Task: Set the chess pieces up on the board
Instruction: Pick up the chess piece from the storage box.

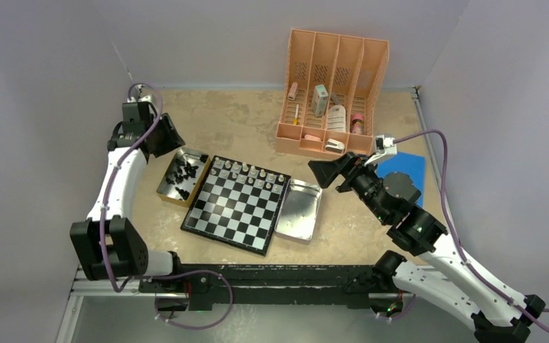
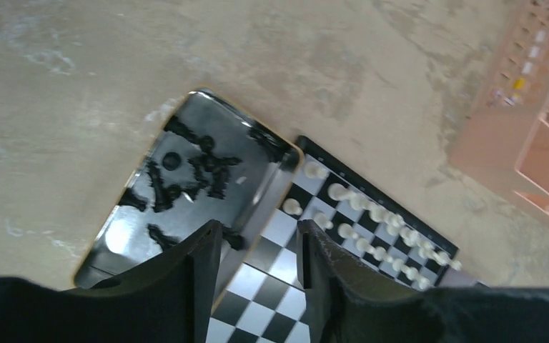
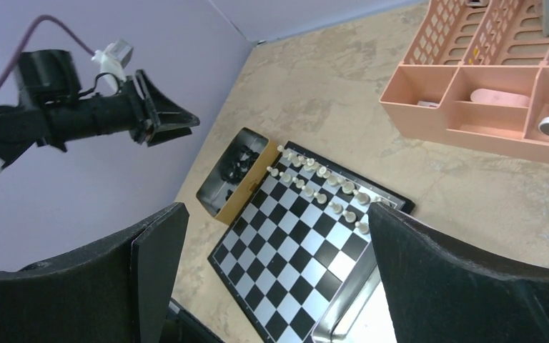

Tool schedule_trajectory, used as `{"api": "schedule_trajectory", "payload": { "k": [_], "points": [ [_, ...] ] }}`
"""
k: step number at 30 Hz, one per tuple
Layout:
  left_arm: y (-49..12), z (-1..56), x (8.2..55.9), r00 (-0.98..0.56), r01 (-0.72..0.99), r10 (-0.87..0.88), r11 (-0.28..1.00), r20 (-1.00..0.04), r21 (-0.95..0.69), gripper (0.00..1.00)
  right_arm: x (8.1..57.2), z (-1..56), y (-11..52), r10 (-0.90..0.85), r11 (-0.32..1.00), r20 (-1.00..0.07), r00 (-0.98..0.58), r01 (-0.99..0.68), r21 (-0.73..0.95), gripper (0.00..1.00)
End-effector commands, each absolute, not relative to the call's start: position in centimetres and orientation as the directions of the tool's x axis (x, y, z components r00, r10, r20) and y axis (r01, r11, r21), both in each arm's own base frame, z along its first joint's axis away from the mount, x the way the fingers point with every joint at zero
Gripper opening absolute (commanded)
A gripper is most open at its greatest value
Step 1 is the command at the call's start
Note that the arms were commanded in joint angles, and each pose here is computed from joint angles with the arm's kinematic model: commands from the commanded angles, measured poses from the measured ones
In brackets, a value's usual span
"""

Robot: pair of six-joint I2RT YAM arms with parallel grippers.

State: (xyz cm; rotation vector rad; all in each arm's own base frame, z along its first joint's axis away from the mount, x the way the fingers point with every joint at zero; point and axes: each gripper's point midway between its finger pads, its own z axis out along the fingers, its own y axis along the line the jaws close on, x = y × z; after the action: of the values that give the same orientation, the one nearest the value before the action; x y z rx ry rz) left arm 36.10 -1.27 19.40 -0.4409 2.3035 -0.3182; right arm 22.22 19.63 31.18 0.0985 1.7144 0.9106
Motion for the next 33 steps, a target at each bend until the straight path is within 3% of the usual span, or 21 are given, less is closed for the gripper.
{"api": "schedule_trajectory", "payload": {
  "k": [1, 4, 15, 22, 33],
  "points": [
    [0.8, 19.3, 38.3, -0.629, -0.25, -0.429, 0.901, -0.648, -0.354, 0.38, 21.6, 32.9, 20.6, 0.5, 0.647, -0.8, -0.332, -0.471, 0.6, 0.99],
    [0.6, 17.4, 38.9, -0.653, -0.241, -0.426, 0.901, -0.626, -0.361, 0.31, 21.8, 32.4, 21.1, 0.489, 0.648, -0.802, -0.342, -0.473, 0.597, 0.99],
    [2.7, 13.3, 38.9, -0.722, -0.296, -0.373, 0.928, -0.583, -0.227, 0.31, 22.2, 31.8, 22.2, 0.451, 0.65, -0.808, -0.38, -0.48, 0.589, 0.98],
    [1.7, 10.8, 40.2, -0.765, -0.291, -0.394, 0.917, -0.51, -0.271, 0.31, 21.8, 32.2, 21.8, 0.456, 0.647, -0.806, -0.377, -0.482, 0.591, 0.99],
    [2.3, 8.8, 41.7, -0.795, -0.288, -0.368, 0.929, -0.483, -0.233, 0.22, 21.5, 32.8, 21.6, 0.469, 0.634, -0.803, -0.369, -0.492, 0.597, 0.99]
  ]
}}
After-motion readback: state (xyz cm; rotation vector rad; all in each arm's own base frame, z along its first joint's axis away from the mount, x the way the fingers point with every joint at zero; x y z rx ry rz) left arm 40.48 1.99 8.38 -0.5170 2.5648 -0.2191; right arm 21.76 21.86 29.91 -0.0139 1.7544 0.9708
